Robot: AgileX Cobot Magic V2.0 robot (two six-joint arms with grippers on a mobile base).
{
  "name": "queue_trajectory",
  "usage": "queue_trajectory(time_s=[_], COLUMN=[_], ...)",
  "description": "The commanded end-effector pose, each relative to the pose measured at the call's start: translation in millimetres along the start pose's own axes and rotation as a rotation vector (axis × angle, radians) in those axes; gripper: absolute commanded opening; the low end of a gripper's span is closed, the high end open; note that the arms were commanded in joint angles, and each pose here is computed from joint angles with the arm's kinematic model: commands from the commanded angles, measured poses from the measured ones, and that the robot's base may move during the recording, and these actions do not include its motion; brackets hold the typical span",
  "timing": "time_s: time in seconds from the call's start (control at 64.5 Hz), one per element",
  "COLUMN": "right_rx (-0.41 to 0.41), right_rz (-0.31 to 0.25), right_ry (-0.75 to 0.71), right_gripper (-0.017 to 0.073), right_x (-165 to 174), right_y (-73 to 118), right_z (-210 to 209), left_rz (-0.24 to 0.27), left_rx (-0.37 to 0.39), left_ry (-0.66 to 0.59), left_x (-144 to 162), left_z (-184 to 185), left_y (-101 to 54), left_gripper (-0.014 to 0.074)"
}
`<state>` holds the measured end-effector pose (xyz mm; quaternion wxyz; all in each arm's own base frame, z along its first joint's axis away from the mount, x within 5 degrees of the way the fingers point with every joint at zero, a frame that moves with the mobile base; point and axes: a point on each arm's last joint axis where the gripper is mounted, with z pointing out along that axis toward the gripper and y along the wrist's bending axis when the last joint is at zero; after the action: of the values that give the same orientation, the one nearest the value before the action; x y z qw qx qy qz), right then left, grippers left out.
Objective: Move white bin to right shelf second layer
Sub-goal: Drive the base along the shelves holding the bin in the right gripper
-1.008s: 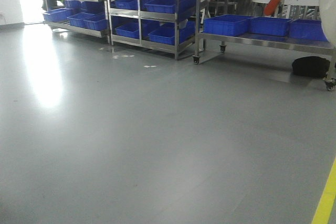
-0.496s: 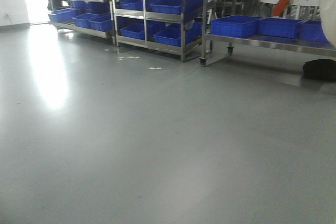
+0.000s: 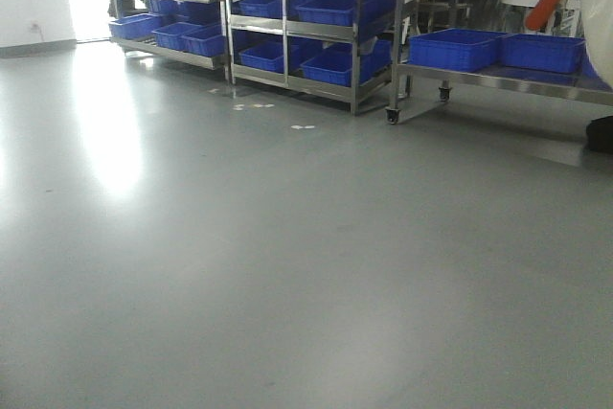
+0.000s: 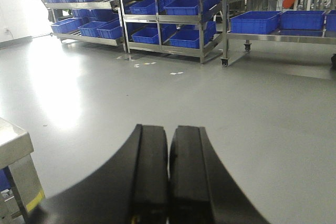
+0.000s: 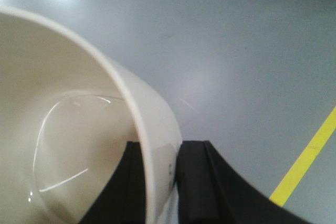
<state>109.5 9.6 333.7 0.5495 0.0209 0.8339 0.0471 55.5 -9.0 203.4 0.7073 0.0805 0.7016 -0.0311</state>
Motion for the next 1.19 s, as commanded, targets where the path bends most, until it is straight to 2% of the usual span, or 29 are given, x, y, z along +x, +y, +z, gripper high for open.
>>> queue_trajectory(time_s=[0.0, 1.178], right_rx=[-0.021, -0.021], right_rz=[-0.008, -0.008], right_ry=[-0.122, -0.122], right_gripper=[0.007, 0.007], right_x=[-17.7, -17.7], right_y=[2.5, 2.5], right_z=[-3.9, -3.9], left_rz=[-0.001, -0.001], left_rx=[-0.006, -0.006], left_ry=[-0.062, -0.062], left_x=[4.0, 4.0], left_z=[0.3, 0.3], left_y=[-0.1, -0.1], left_gripper=[0.0085, 0.0085])
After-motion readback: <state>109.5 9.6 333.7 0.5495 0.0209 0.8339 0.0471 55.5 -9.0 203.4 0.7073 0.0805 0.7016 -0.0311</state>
